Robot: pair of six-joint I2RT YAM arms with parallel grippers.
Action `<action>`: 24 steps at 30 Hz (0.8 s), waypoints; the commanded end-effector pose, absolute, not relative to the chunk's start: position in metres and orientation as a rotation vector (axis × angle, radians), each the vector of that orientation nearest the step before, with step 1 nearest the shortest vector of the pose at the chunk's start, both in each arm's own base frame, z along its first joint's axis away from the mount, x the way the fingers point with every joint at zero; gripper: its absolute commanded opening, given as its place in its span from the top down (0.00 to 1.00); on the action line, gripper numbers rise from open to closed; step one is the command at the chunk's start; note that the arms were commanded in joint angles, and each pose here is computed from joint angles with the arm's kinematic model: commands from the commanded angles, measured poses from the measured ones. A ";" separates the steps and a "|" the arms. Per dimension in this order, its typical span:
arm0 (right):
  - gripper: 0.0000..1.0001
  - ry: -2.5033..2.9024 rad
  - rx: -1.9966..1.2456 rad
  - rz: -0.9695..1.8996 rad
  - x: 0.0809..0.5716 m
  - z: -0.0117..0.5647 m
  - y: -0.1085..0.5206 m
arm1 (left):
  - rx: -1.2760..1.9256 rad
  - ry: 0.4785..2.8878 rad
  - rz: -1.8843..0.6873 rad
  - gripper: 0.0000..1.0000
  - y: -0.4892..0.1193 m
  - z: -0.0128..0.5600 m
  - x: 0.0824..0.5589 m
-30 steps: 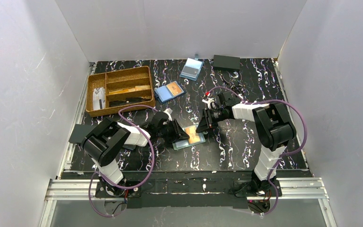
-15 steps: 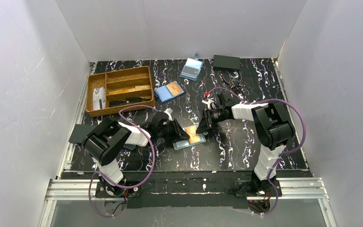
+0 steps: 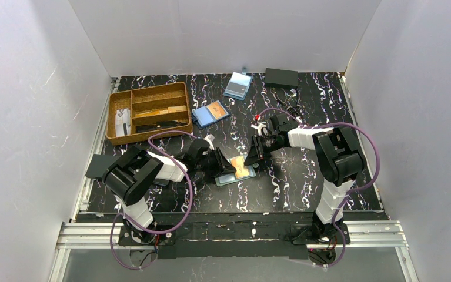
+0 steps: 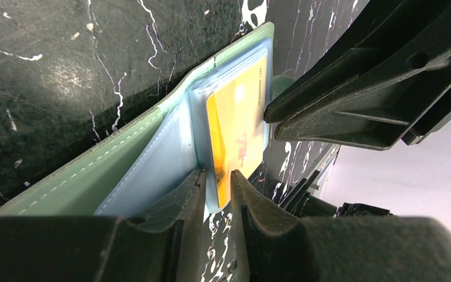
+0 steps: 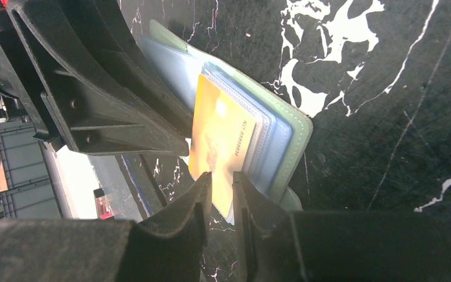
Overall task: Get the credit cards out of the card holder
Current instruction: Remove the credit card from the card holder.
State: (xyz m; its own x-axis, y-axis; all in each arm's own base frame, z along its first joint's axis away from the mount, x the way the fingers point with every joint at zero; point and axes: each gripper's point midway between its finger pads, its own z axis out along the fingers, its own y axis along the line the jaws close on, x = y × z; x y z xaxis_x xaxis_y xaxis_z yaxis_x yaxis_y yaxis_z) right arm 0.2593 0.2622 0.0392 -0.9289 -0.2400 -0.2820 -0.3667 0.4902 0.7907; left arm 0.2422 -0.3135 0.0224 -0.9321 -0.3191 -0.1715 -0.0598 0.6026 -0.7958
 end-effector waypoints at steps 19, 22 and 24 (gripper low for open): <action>0.77 2.616 -0.499 1.555 0.250 0.033 0.271 | -0.311 2.578 -1.280 0.74 -0.319 0.011 0.235; 0.79 2.635 -0.476 1.589 0.247 0.029 0.272 | -0.332 2.572 -1.306 0.74 -0.321 0.010 0.235; 0.81 2.643 -0.467 1.609 0.246 0.027 0.273 | -0.342 2.569 -1.321 0.74 -0.322 0.010 0.235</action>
State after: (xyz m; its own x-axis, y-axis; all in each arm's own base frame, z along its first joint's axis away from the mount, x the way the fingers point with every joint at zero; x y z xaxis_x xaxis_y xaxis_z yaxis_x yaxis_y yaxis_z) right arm 0.2532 0.2679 0.0367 -0.9504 -0.2309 -0.2086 -0.2927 0.4359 0.8511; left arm 0.2431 -0.3197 0.0239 -0.9383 -0.3202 -0.1306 -0.0751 0.5574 -0.8269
